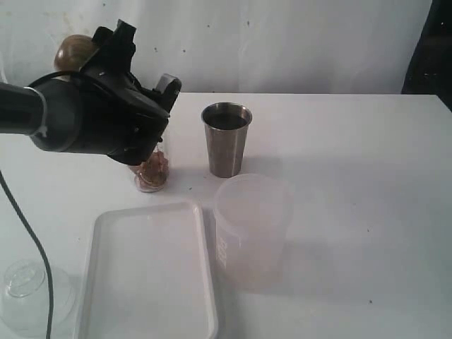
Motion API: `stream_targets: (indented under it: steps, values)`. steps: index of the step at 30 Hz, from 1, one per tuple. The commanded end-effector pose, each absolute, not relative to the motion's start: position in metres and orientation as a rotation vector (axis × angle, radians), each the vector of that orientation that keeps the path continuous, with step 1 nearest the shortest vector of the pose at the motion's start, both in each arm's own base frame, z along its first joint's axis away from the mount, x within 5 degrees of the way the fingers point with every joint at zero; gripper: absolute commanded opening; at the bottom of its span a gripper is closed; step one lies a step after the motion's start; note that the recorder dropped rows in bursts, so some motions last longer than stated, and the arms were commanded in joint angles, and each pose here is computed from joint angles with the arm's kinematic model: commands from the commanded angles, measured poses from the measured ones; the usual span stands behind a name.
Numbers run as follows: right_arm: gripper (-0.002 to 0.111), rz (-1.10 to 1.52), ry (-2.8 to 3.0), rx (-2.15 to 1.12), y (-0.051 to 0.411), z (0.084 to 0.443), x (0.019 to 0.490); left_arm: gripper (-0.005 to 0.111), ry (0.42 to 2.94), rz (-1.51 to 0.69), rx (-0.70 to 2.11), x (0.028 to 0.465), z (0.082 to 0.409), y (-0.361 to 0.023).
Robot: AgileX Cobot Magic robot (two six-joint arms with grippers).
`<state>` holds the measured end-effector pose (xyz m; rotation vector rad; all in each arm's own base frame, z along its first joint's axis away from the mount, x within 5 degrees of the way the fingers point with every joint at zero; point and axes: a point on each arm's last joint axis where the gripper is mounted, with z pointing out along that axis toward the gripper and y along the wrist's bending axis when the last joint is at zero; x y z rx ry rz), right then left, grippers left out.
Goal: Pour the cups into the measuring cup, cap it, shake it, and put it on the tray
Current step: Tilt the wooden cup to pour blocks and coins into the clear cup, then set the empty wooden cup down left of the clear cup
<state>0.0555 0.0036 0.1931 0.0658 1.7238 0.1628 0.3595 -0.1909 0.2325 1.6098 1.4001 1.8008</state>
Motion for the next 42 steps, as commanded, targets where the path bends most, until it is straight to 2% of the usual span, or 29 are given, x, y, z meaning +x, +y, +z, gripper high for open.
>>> stream_targets:
  steps: [1,11,16,24,31,34,38,42]
  values:
    - [0.000,0.169,1.724,0.062,0.004,0.192,0.055,0.000,1.331,1.835,1.603,0.353,0.239,-0.202]
    - [0.000,0.169,1.724,0.062,0.004,0.192,0.055,0.000,1.212,1.988,1.761,0.347,0.242,-0.206]
    - [0.000,0.169,1.724,0.062,0.004,0.192,0.055,0.000,1.216,1.986,1.757,0.348,0.242,-0.206]
    - [0.000,0.169,1.724,0.062,0.004,0.192,0.055,0.000,1.438,1.762,1.372,0.349,0.248,-0.199]
    - [0.000,0.169,1.724,0.062,0.004,0.192,0.055,0.000,1.868,1.249,0.992,0.354,0.279,-0.148]
    - [0.000,0.169,1.724,0.062,0.004,0.192,0.055,0.000,1.998,0.936,0.794,0.354,0.299,-0.119]
    - [0.000,0.169,1.724,0.062,0.004,0.192,0.055,0.000,2.039,0.498,0.583,0.349,0.313,-0.087]
    - [0.000,0.169,1.724,0.062,0.004,0.192,0.055,0.000,1.960,0.146,0.393,0.340,0.307,-0.053]
